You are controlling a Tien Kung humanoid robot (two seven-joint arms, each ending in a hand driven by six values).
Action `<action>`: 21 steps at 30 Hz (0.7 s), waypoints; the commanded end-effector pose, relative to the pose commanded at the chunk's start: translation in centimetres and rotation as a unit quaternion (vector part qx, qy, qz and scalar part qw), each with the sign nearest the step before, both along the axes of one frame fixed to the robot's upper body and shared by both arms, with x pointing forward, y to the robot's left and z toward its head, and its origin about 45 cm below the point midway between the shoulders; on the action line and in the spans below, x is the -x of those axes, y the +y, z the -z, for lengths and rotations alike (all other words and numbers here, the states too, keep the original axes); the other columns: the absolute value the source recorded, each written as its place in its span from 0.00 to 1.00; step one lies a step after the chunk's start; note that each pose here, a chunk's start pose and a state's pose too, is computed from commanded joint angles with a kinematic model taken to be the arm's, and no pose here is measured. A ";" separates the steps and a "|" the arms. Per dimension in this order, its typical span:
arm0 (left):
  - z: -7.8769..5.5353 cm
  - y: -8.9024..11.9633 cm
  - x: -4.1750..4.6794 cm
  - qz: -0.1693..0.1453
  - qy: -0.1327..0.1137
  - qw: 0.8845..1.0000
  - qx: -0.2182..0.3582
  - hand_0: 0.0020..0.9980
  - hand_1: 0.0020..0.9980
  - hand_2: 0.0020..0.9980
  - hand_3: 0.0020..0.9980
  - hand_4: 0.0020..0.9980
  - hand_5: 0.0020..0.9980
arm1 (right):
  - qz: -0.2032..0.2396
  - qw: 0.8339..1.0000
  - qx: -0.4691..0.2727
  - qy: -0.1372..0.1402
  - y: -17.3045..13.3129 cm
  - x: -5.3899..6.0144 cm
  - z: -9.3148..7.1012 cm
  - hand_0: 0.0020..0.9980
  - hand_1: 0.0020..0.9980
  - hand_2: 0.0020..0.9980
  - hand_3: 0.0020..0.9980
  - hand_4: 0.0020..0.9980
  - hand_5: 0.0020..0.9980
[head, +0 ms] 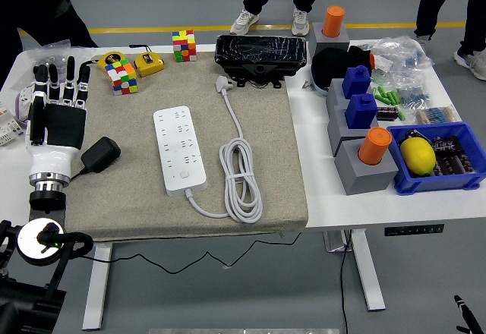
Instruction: Pick up the plug,place it near the board,insert it into the board,press the button
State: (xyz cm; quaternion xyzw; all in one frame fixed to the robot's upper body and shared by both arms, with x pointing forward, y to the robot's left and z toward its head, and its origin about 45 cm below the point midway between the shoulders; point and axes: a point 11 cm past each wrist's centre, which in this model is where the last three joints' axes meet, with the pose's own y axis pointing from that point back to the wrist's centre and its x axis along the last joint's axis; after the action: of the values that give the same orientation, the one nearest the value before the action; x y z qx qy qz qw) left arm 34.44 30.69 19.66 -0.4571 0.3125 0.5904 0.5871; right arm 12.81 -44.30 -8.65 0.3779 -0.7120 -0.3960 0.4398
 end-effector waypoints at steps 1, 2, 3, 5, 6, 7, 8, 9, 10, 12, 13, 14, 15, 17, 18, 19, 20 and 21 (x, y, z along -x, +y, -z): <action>0.1 0.1 0.00 -0.002 0.003 1.000 -0.002 0.75 0.50 0.35 0.42 0.71 0.00 | 0.000 1.000 0.000 0.000 0.0 0.0 0.0 1.00 0.86 0.78 0.84 1.00 1.00; 0.2 0.2 0.00 -0.005 0.006 1.000 -0.005 0.75 0.50 0.35 0.42 0.71 0.00 | 0.000 1.000 0.000 0.000 0.0 0.0 0.0 1.00 0.86 0.78 0.84 1.00 1.00; 0.2 0.3 0.03 -0.007 0.009 1.000 -0.010 0.75 0.50 0.35 0.42 0.71 0.00 | 0.000 1.000 0.000 -0.001 0.0 0.0 0.0 1.00 0.86 0.78 0.84 1.00 1.00; 0.2 0.3 0.05 -0.008 0.010 1.000 -0.014 0.75 0.50 0.35 0.42 0.71 0.00 | 0.000 1.000 0.000 -0.001 0.0 0.0 0.0 1.00 0.86 0.78 0.84 1.00 1.00; 0.2 0.4 0.05 -0.009 0.010 1.000 -0.017 0.75 0.50 0.35 0.42 0.71 0.00 | 0.000 1.000 0.000 0.000 0.0 0.0 0.0 1.00 0.86 0.78 0.84 1.00 1.00; 0.2 0.4 0.05 -0.009 0.010 1.000 -0.018 0.73 0.47 0.34 0.41 0.71 0.00 | 0.000 1.000 0.000 0.000 0.0 0.0 0.0 1.00 0.86 0.78 0.84 1.00 1.00; 0.2 0.5 0.05 -0.011 0.010 1.000 -0.020 0.73 0.47 0.34 0.41 0.71 0.00 | 0.000 1.000 0.000 0.000 0.0 0.0 0.0 1.00 0.86 0.78 0.84 1.00 1.00; 0.1 0.5 0.04 -0.011 0.010 1.000 -0.021 0.73 0.47 0.34 0.41 0.71 0.00 | 0.000 1.000 0.000 0.000 0.0 0.0 0.0 1.00 0.86 0.78 0.84 1.00 1.00; 0.1 0.5 0.05 -0.012 0.010 1.000 -0.023 0.73 0.47 0.34 0.41 0.71 0.00 | 0.000 1.000 0.000 0.001 0.0 0.1 0.0 1.00 0.86 0.78 0.84 1.00 1.00; 0.0 0.5 0.04 -0.012 0.009 1.000 -0.026 0.73 0.47 0.34 0.41 0.71 0.00 | 0.000 1.000 0.000 0.001 0.0 0.1 0.0 1.00 0.86 0.78 0.84 1.00 1.00; 0.0 0.5 0.04 -0.012 0.009 1.000 -0.027 0.72 0.47 0.33 0.41 0.71 0.00 | 0.000 1.000 0.000 0.001 0.0 0.1 0.0 1.00 0.86 0.78 0.84 1.00 1.00; 0.0 0.5 0.03 -0.012 0.009 1.000 -0.027 0.72 0.47 0.33 0.41 0.71 0.00 | 0.000 1.000 0.000 0.001 0.0 0.1 0.0 1.00 0.86 0.78 0.84 1.00 1.00; 0.0 0.5 0.02 -0.011 0.009 1.000 -0.028 0.72 0.47 0.33 0.41 0.71 0.00 | 0.000 1.000 0.000 0.001 0.0 0.0 0.0 1.00 0.86 0.78 0.84 1.00 1.00; 0.0 0.5 0.00 -0.011 0.009 0.999 -0.031 0.72 0.47 0.33 0.41 0.71 0.00 | 0.000 1.000 0.000 0.000 0.0 0.0 0.0 1.00 0.86 0.78 0.84 1.00 1.00; 0.0 0.4 0.00 -0.011 0.008 0.999 -0.031 0.72 0.47 0.33 0.41 0.71 0.00 | 0.001 1.000 0.000 0.000 -0.1 0.0 0.0 1.00 0.86 0.78 0.84 1.00 1.00; 0.0 0.4 0.01 -0.010 0.006 0.999 -0.032 0.74 0.49 0.35 0.43 0.71 0.00 | 0.001 1.000 0.000 0.000 -0.1 0.0 0.0 1.00 0.86 0.78 0.84 1.00 1.00; -0.1 0.4 0.01 -0.009 0.005 0.999 -0.033 0.74 0.49 0.35 0.43 0.71 0.00 | 0.001 1.000 0.000 0.000 -0.1 0.0 0.0 1.00 0.86 0.78 0.84 1.00 1.00; -0.2 0.3 0.02 -0.006 0.001 0.999 -0.033 0.74 0.49 0.35 0.43 0.71 0.00 | 0.001 1.000 0.000 -0.001 -0.1 -0.1 -0.1 1.00 0.86 0.78 0.84 1.00 1.00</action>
State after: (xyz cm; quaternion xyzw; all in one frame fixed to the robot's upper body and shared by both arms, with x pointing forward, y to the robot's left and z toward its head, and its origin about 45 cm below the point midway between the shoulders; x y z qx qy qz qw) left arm 34.42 30.95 19.83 -0.4387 0.2903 0.6047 0.5980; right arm 12.87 -44.39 -8.60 0.3771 -0.7129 -0.3961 0.4389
